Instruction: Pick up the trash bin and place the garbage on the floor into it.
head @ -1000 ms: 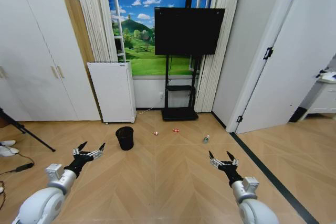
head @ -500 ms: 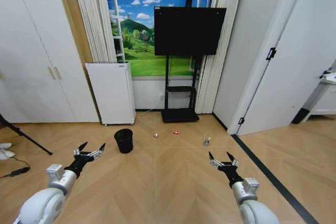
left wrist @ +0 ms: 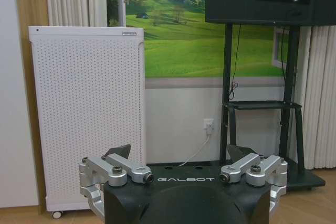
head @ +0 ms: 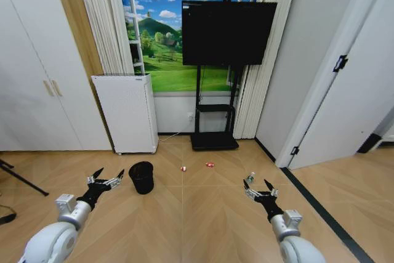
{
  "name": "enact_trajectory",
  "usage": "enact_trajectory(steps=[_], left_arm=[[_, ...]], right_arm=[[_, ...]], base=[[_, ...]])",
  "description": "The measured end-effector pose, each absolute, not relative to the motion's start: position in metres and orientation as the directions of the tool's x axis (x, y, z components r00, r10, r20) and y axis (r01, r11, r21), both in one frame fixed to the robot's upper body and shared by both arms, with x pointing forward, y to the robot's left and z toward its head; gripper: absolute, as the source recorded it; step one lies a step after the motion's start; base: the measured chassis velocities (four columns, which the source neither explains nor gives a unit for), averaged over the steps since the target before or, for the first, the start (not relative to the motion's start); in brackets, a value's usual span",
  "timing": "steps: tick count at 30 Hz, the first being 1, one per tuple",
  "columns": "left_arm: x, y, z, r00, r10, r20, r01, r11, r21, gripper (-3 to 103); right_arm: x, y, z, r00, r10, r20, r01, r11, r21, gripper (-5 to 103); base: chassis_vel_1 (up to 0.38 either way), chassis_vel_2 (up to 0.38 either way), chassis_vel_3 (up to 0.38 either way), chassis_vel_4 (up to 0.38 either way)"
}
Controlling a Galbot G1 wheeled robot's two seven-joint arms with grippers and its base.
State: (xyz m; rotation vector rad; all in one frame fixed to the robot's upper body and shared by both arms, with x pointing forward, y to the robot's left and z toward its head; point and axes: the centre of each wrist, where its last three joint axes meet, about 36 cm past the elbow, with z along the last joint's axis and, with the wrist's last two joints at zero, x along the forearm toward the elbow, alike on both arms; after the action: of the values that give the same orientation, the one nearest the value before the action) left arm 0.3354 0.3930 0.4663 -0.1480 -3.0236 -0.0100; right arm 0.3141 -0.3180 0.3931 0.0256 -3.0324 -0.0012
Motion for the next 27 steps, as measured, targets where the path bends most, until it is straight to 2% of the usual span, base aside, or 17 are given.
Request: enact_trajectory(steps=[27], left_arm=[[0.332,0.389,0.458,-0.989,0.080,0.122,0.080,0.997,-0.006,100]], right_arm=[[0.311,-0.316,0.377,-0.991,-0.018,0.134,-0.021,1.000,-0.015,100]], base=[[-0.352,0.354,0.357,-0.353]])
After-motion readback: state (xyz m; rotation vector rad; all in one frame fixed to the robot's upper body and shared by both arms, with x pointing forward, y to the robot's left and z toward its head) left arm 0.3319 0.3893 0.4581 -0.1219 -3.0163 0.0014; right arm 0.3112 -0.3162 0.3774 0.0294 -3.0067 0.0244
